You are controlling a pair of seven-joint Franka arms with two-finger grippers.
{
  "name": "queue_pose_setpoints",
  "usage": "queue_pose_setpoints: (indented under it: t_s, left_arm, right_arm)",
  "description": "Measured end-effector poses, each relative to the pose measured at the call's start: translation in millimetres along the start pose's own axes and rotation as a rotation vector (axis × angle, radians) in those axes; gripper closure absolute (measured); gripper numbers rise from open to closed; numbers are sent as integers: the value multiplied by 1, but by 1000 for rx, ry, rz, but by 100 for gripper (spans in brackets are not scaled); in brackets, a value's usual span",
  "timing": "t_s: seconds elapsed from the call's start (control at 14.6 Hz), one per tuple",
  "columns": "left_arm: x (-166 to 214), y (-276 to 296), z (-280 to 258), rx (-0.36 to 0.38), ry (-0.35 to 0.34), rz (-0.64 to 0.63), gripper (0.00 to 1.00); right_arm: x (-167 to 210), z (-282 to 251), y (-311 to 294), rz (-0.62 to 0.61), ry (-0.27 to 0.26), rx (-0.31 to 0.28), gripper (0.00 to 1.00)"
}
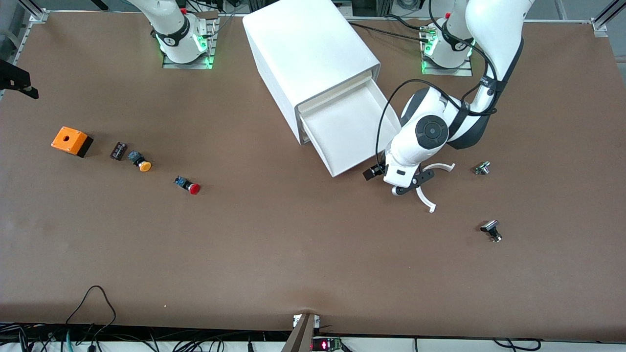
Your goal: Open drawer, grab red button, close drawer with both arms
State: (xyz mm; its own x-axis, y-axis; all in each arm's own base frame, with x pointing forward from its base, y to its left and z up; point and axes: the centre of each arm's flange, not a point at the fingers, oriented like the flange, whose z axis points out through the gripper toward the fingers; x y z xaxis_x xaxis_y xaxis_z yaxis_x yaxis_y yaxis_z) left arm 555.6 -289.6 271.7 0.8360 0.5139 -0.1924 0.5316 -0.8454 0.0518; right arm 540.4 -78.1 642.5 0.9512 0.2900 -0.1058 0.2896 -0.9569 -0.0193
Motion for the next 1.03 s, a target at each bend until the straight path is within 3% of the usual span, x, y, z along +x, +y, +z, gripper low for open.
queue_pose_setpoints:
  t_s: [0.21, 0.48, 0.68, 1.03]
  left_arm:
    - [-19, 3, 8, 37, -63, 6, 0]
    - [-55, 12, 16, 71, -127, 5, 0]
    - [-85, 11, 25, 69, -221, -23, 0]
    - [-136, 8, 37, 103, -287, 4, 0]
  right_arm:
    - [4, 18, -1, -10, -6, 4, 0]
    - [9, 39, -12, -36, 49, -14, 0]
    - [10, 37, -39, -31, 58, -33, 0]
    - [9, 38, -42, -7, 53, -41, 0]
